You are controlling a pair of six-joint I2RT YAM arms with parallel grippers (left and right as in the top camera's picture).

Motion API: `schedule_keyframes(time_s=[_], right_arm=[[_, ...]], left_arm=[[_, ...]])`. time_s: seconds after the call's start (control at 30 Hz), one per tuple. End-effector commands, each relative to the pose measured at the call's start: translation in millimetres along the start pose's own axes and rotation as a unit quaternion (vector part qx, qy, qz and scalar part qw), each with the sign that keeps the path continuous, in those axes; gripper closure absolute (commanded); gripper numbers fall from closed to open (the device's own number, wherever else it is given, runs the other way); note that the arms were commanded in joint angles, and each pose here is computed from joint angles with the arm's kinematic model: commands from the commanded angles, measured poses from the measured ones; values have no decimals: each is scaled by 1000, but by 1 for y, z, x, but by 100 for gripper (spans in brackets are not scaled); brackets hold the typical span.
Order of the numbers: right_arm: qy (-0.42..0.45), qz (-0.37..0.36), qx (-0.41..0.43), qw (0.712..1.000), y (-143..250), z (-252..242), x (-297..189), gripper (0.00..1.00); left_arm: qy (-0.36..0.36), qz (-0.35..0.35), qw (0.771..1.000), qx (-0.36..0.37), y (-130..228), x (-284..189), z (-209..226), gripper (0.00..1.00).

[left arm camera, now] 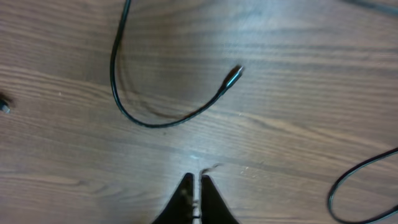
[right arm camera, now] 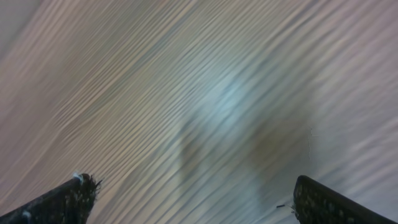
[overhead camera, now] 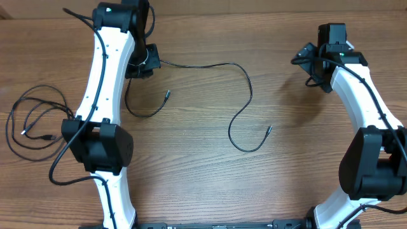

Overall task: Untangle cables
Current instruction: 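Move the left gripper back right toward the remaining center cable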

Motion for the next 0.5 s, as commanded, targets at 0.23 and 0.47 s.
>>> schedule_keyframes(time_s=[0.23,0.47], right_arm=[[-158,123,5,980,41,45,-15,0],[-113,183,11,977,68,26,-19,0]], left_arm=[[-21,125,987,100,31,70,-24,92],[-51,172,975,128,39,128,-32,84]])
Point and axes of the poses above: each gripper's point midway between its finger pads, its own x axis out along the fingers, its own z axis along the line the jaws close on, y = z × x, the point moved 2 cm from there along -x, back along the fingers, and after that the axes turned 13 degrees about -x, right-handed, at the moved point
